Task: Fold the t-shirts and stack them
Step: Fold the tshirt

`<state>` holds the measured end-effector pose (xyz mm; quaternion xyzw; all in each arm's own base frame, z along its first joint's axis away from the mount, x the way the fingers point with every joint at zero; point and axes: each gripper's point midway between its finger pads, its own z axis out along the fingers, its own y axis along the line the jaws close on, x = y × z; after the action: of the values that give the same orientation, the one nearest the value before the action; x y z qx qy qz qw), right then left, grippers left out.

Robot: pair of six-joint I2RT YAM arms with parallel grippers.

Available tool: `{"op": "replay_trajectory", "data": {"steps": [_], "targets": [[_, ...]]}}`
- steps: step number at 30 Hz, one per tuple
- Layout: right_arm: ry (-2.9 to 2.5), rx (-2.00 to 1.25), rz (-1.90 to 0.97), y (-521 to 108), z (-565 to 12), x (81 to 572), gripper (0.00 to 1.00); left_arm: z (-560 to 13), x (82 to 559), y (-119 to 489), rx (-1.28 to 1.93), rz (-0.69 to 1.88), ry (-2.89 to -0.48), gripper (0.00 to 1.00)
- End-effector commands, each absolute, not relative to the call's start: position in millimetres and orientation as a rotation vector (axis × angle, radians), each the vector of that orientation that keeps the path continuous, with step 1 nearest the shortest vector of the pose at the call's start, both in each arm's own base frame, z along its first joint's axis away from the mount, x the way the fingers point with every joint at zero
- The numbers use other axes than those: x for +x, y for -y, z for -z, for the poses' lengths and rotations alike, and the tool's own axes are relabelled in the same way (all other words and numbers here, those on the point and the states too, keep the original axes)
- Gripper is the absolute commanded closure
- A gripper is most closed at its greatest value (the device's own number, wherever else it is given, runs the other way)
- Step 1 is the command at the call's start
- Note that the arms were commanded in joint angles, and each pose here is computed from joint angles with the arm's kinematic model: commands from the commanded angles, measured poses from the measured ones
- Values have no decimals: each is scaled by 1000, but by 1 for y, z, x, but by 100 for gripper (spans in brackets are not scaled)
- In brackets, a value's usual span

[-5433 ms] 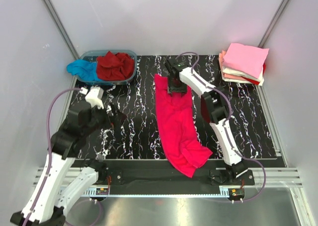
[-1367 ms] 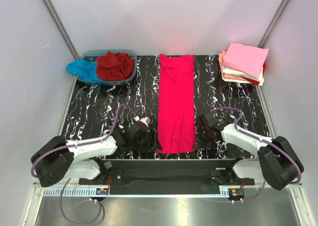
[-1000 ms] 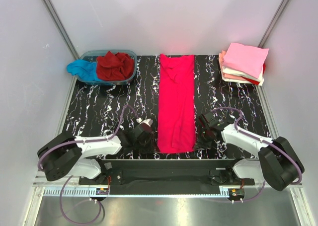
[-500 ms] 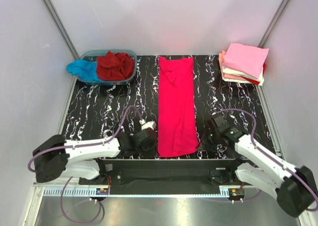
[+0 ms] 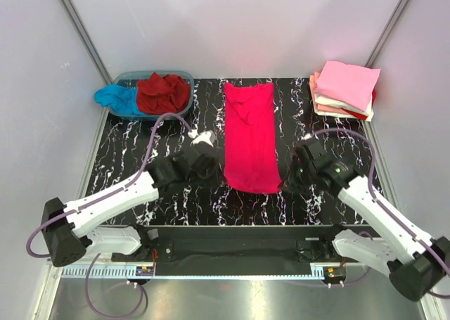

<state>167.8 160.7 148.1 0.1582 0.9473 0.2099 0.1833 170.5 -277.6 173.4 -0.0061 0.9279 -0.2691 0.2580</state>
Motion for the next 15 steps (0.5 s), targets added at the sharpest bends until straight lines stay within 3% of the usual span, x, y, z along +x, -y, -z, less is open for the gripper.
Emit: {"op": "replay_trajectory", "data": {"steps": [1, 15], "targets": [[-2601, 368, -410, -152, -161, 205, 100, -182, 202, 267, 30, 653, -2491, 98], [-2543, 365, -289, -140, -171, 352, 100, -182, 337, 273, 47, 633, -2497, 100]]}}
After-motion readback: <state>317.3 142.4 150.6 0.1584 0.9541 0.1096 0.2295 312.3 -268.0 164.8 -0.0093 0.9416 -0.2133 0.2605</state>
